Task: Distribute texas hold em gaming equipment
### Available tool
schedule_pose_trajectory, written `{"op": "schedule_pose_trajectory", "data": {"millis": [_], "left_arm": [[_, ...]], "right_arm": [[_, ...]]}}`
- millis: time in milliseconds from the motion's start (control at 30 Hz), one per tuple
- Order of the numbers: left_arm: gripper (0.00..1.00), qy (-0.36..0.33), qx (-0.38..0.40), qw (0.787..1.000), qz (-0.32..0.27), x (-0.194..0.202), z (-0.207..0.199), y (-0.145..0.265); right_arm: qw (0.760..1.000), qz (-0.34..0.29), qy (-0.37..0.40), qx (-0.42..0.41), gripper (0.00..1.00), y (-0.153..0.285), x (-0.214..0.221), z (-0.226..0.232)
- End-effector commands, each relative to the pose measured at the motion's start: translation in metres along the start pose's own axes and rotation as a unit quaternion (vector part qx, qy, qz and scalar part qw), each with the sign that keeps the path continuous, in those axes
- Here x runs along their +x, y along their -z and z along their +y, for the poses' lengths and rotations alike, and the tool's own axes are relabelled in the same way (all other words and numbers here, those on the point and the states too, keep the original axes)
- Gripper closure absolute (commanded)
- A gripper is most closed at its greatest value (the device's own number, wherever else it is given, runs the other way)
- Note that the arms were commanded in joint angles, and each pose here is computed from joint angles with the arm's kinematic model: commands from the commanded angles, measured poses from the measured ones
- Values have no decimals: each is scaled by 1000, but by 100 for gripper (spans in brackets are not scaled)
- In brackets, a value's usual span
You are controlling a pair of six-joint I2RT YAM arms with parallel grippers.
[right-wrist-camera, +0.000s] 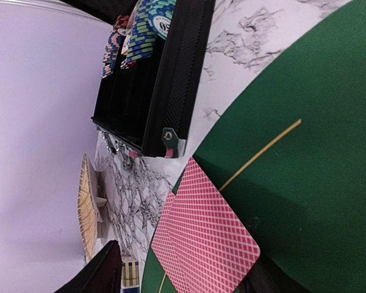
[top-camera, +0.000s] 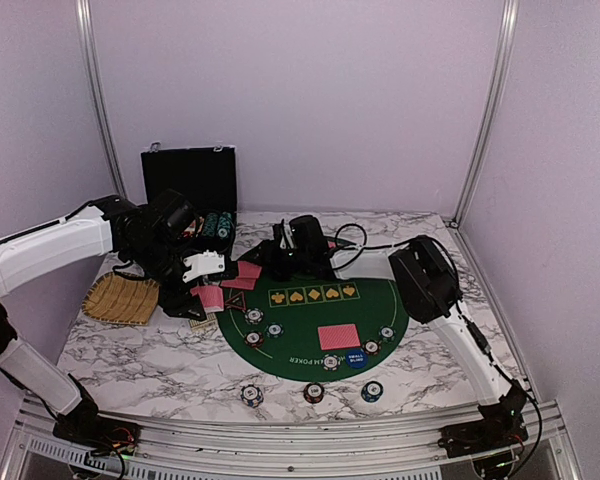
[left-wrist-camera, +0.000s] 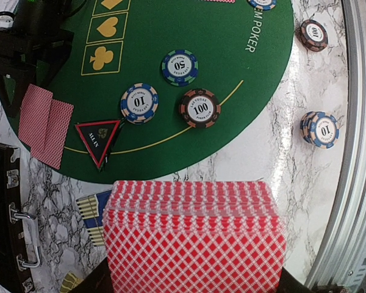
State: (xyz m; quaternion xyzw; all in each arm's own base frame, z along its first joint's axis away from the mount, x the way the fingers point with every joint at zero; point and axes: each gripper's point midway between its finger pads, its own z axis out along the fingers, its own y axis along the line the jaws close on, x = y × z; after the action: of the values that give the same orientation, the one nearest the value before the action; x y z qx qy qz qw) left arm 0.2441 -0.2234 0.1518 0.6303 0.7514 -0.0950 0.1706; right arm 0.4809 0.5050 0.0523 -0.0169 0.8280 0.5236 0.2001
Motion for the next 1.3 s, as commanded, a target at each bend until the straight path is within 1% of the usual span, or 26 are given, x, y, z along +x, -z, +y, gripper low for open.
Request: {"op": "schedule_pose_trajectory", "data": {"millis": [0,233,533,633,767,1033,1200,1267], "left_arm": [[84,-3,1,1000,-7,1,-5,9],[84,-2,0,1000,-5,1,-5,10],[84,1,1,1000,-4,0,-5,10],[84,2,0,1000,-4,0,-4,11],[84,1,0,1000,-2,1,-4,10],[84,2,1,1000,-4,-1,-3,11],[84,0,-1,1000,-3,-1,-3,11],[84,0,0,1000,-3,-1,-3,11]], "right_arm": [[998,15,27,53,35,9,9,-2],[996,32,50,69,30,19,14,8],[994,51,70,68,17,34,21,19],[995,49,68,61,11,41,21,24],[997,49,58,24,8,50,21,35],[996,56,66,-13,7,64,22,61],[994,67,54,-68,8,90,42,85],[992,75,44,-91,8,102,57,90]]}}
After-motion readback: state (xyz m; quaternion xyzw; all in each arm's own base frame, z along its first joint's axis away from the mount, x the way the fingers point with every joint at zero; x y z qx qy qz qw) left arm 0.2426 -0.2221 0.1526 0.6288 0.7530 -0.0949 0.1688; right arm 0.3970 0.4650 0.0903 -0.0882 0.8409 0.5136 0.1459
